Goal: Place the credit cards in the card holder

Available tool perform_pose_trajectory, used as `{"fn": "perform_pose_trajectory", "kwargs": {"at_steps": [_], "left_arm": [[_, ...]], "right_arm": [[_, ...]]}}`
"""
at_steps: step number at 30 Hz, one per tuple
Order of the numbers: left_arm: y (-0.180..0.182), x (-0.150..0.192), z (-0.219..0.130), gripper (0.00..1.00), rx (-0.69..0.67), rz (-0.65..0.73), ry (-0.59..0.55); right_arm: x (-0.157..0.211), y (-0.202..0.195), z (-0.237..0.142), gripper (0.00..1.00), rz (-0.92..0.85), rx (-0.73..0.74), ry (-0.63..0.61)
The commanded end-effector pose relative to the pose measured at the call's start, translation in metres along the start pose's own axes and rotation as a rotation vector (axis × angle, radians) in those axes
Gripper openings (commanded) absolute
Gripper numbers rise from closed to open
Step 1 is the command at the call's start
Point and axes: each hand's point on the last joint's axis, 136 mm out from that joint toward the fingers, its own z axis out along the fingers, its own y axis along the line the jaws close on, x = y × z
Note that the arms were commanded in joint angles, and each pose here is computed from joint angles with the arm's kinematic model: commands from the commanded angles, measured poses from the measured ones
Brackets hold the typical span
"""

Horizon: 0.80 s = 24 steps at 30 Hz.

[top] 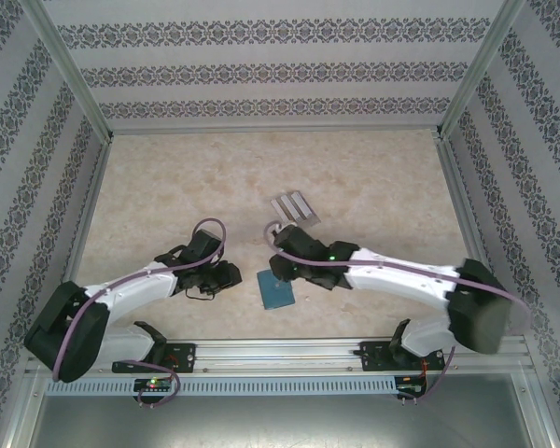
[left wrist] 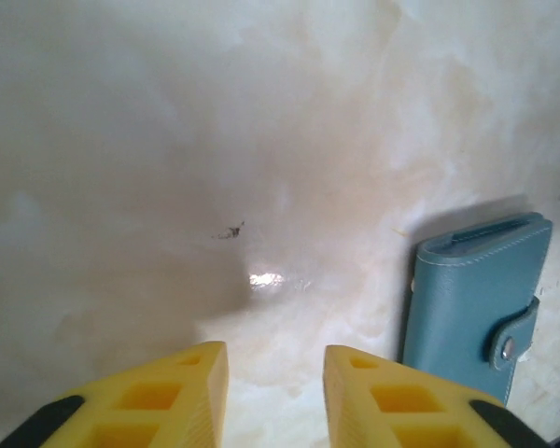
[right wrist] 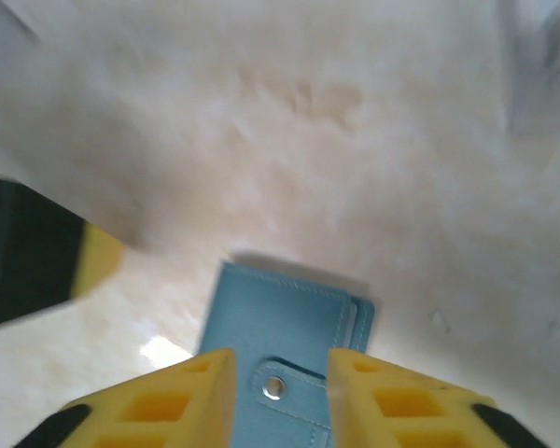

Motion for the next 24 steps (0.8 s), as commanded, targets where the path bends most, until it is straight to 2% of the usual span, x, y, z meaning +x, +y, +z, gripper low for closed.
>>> {"fn": "perform_pose_trajectory", "kwargs": {"at_steps": [1,3,5,6,7,8,9,11,12,15,18,21,23,24], "left_arm": [[-0.003,-0.025,-0.034,0.38,-0.057,0.064,-0.131],[0.001,-0.039,-0.058,0.46,-0.124,0.102,-0.231],[-0.002,-0.052,-0.087,0.53,-0.156,0.152,-0.340],[-0.007,-0.058,-0.102,0.59,-0.157,0.183,-0.402],[-0.012,-0.064,-0.117,0.65,-0.150,0.215,-0.463],[-0.018,-0.069,-0.129,0.78,-0.136,0.245,-0.512],[-0.024,-0.074,-0.142,1.00,-0.125,0.278,-0.568],[-0.029,-0.085,-0.168,1.00,-0.147,0.322,-0.669],[-0.023,-0.092,-0.183,1.00,-0.208,0.325,-0.724],[0.008,-0.107,-0.232,1.00,-0.418,0.172,-0.888],[0.001,-0.120,-0.241,1.00,-0.444,0.258,-0.987],[-0.010,-0.130,-0.228,0.99,-0.447,0.436,-1.042],[-0.025,-0.130,-0.200,1.00,-0.453,0.738,-1.018],[-0.023,-0.136,-0.194,1.00,-0.473,0.754,-1.072]], "right_arm": [[-0.025,-0.019,-0.033,0.42,0.006,0.019,-0.147],[-0.033,-0.036,-0.058,0.49,-0.017,0.069,-0.246],[-0.037,-0.057,-0.081,0.66,-0.029,0.127,-0.336],[-0.040,-0.070,-0.092,0.94,-0.012,0.163,-0.381],[-0.042,-0.082,-0.104,0.98,0.011,0.198,-0.425],[-0.044,-0.093,-0.114,0.98,0.037,0.224,-0.459],[-0.046,-0.104,-0.126,0.98,0.059,0.251,-0.497],[-0.050,-0.121,-0.147,0.98,0.090,0.297,-0.574],[-0.051,-0.132,-0.157,0.98,0.103,0.331,-0.615],[-0.049,-0.158,-0.173,0.98,0.066,0.444,-0.711],[-0.045,-0.177,-0.169,0.98,-0.001,0.513,-0.799],[-0.038,-0.196,-0.160,0.98,-0.009,0.547,-0.817],[-0.035,-0.216,-0.154,0.98,0.047,0.576,-0.807],[-0.034,-0.228,-0.150,0.98,0.077,0.583,-0.814]]}}
